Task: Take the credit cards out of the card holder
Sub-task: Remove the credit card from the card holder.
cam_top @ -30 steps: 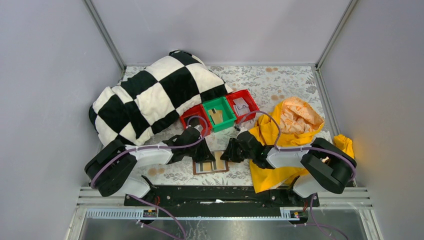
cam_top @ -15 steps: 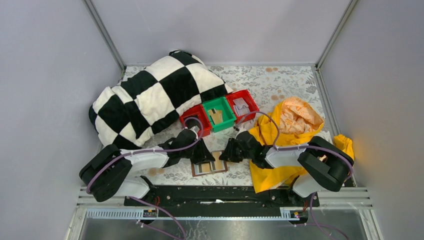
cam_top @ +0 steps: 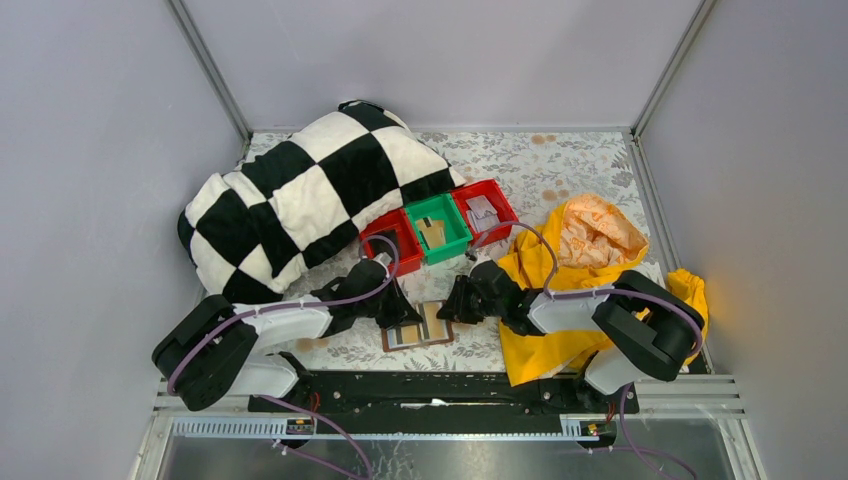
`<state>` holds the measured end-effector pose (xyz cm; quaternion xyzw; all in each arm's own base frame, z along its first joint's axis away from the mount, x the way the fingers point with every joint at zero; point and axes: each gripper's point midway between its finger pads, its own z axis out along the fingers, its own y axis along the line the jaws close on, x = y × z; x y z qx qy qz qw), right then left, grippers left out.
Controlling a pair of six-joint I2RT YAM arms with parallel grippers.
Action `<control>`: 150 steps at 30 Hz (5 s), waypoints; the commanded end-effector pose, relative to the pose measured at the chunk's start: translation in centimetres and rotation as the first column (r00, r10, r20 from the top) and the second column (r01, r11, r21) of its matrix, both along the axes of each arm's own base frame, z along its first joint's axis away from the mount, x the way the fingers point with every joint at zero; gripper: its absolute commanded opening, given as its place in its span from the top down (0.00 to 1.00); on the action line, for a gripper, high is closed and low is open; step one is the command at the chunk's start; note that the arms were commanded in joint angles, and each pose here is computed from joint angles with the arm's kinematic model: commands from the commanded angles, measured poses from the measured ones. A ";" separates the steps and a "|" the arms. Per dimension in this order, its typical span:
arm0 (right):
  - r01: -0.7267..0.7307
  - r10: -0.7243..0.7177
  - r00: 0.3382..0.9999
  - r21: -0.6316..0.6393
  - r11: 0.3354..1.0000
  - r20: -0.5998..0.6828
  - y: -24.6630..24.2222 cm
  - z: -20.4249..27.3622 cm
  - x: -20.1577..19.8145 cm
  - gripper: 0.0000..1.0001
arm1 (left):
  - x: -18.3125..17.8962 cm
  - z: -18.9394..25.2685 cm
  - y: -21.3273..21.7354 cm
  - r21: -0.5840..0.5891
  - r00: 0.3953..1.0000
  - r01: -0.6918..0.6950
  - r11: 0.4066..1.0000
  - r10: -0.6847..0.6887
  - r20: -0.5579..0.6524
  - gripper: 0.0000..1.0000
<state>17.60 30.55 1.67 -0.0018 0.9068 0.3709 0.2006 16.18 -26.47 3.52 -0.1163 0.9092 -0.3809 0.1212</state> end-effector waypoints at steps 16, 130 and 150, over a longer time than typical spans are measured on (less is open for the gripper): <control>-0.005 -0.006 0.997 -0.153 0.988 -0.075 -2.3 -3.5 -1.4 0.78 | 1.0 0.6 1.2 -0.008 0.997 0.065 0.998 -0.065 0.046 1.00; -0.006 -0.003 0.998 -0.128 0.992 -0.068 -1.5 -2.6 -1.0 0.79 | 0.0 -3.5 3.6 0.113 0.998 0.065 0.992 -0.063 -0.019 0.48; -0.002 -0.007 0.998 -0.122 0.993 -0.070 -1.5 -2.5 -1.0 0.79 | -0.1 -3.3 2.8 0.043 0.998 0.061 0.997 -0.061 -0.003 0.73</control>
